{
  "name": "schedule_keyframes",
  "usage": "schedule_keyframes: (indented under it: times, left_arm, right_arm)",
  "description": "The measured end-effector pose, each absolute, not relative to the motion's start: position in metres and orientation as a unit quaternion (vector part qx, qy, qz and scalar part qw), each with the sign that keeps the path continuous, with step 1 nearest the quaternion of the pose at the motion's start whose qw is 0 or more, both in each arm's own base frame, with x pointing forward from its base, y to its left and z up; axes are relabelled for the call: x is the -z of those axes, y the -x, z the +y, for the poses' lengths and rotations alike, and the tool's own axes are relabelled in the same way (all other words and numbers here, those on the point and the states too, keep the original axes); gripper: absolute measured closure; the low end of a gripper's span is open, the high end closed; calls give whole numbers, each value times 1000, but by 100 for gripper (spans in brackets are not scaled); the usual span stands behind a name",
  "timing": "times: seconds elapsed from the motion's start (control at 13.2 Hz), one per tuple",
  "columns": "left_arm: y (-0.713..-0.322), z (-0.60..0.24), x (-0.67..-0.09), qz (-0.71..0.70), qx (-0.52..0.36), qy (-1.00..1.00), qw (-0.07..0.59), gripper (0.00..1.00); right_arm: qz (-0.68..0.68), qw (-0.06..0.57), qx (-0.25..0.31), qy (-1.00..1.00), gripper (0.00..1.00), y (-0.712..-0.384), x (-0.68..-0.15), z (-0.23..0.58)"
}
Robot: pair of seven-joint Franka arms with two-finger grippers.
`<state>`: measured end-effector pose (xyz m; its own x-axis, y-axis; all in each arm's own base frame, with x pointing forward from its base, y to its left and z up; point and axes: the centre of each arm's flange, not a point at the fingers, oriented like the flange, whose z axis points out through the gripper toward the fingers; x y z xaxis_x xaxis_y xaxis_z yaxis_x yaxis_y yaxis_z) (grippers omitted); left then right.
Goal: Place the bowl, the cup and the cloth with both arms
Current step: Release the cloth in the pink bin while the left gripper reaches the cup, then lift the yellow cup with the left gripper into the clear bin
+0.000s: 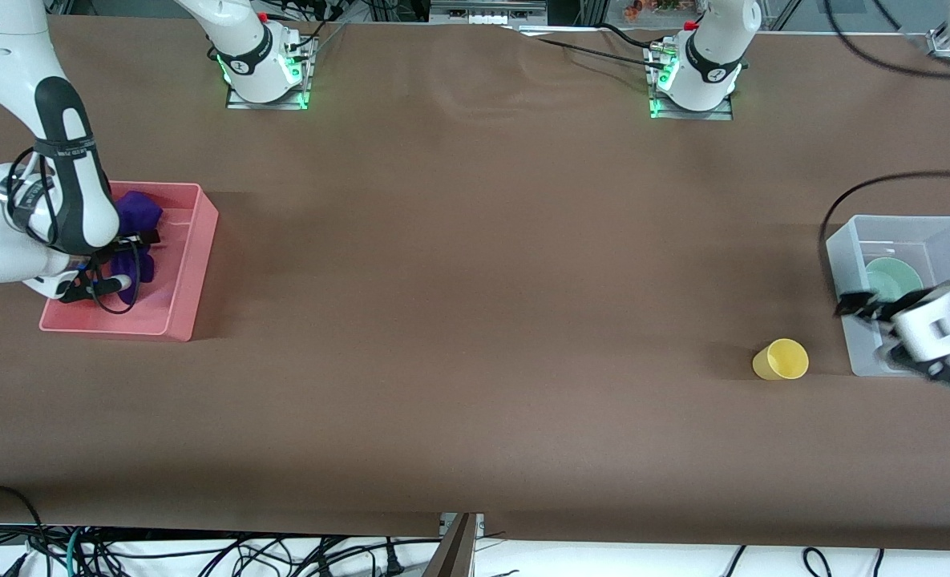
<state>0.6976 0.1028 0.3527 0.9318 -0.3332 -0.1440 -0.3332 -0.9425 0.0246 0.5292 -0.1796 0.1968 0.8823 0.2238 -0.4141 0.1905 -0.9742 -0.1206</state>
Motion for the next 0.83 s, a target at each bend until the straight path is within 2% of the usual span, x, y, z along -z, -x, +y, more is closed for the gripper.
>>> schedule_keyframes:
  times: [0.15, 0.3, 0.6, 0.68, 0.83]
  left_arm:
    - [-710, 107, -292, 164, -61, 985, -5, 0]
    - [-709, 116, -252, 158, -68, 985, -12, 4]
    - [-706, 113, -220, 139, -80, 986, -49, 50]
    - [-705, 113, -219, 134, -80, 986, -56, 62]
    - [-707, 119, -223, 130, -75, 987, -56, 85]
  right_arm:
    - [-107, 39, -208, 971, 73, -535, -203, -177]
    - [-111, 44, -198, 973, 51, -554, -247, -173]
    - [-163, 56, -157, 972, 7, -614, -420, -115]
    - [-165, 52, -141, 975, 0, -622, -453, -89]
    - [-116, 44, -118, 985, 0, -628, -493, -28]
